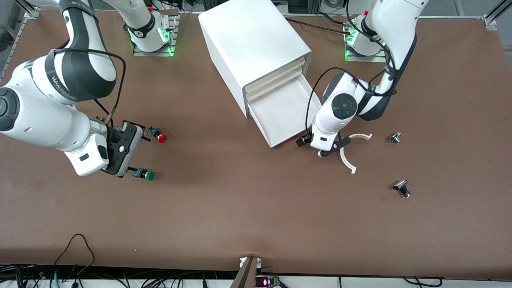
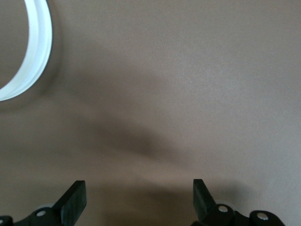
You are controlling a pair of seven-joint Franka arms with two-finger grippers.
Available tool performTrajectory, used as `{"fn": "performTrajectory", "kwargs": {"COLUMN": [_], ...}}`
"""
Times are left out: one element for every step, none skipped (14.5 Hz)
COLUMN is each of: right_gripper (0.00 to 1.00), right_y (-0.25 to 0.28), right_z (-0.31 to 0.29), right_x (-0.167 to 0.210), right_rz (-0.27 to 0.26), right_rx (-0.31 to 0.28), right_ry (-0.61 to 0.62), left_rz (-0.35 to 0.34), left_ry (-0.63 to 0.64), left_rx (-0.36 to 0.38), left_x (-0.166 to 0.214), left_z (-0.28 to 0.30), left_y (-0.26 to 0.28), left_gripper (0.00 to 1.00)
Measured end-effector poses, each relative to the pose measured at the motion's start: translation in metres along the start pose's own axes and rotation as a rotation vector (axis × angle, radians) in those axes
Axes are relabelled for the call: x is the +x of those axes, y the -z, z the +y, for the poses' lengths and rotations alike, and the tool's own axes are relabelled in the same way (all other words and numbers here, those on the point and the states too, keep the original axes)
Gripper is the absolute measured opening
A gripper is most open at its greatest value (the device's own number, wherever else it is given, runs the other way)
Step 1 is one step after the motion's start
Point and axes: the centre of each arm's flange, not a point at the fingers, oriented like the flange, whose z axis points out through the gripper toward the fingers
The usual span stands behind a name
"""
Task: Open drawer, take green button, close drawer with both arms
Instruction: 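Push the drawer closed with the left gripper while the right gripper retracts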
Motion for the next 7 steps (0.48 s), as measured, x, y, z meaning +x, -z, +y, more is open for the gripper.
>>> {"fn": "performTrajectory", "kwargs": {"right_gripper": [1.00,1.00,1.00,1.00,1.00,1.00,1.00], "right_y": [-0.001,-0.003,-0.007,-0.014,-0.022,-0.030,-0.036], "right_z": [-0.001,-0.002,-0.003,-0.003,-0.003,-0.003,-0.003], "right_x": [0.002,0.004,0.004,0.003,0.000,-0.003,-0.006], "right_rz": [0.002,0.003,-0.002,-0.011,-0.025,-0.042,-0.062], "right_rx": [0.000,0.002,0.009,0.018,0.029,0.038,0.038], "right_ry": [-0.052,-0.108,-0.178,-0.269,-0.373,-0.480,-0.574], "left_rz": [0.004,0.007,0.009,0.009,0.006,0.002,-0.003], "left_ry": [0.006,0.009,0.011,0.014,0.024,0.035,0.039], "left_rx": [-0.006,-0.010,-0.013,-0.013,-0.009,-0.003,0.005], "left_x": [0.003,0.005,0.005,0.002,-0.003,-0.010,-0.017], "left_z": [0.000,0.001,0.002,0.003,0.005,0.008,0.009], "left_y": [-0.001,-0.002,-0.003,-0.005,-0.007,-0.011,-0.015], "left_gripper": [1.00,1.00,1.00,1.00,1.00,1.00,1.00]}}
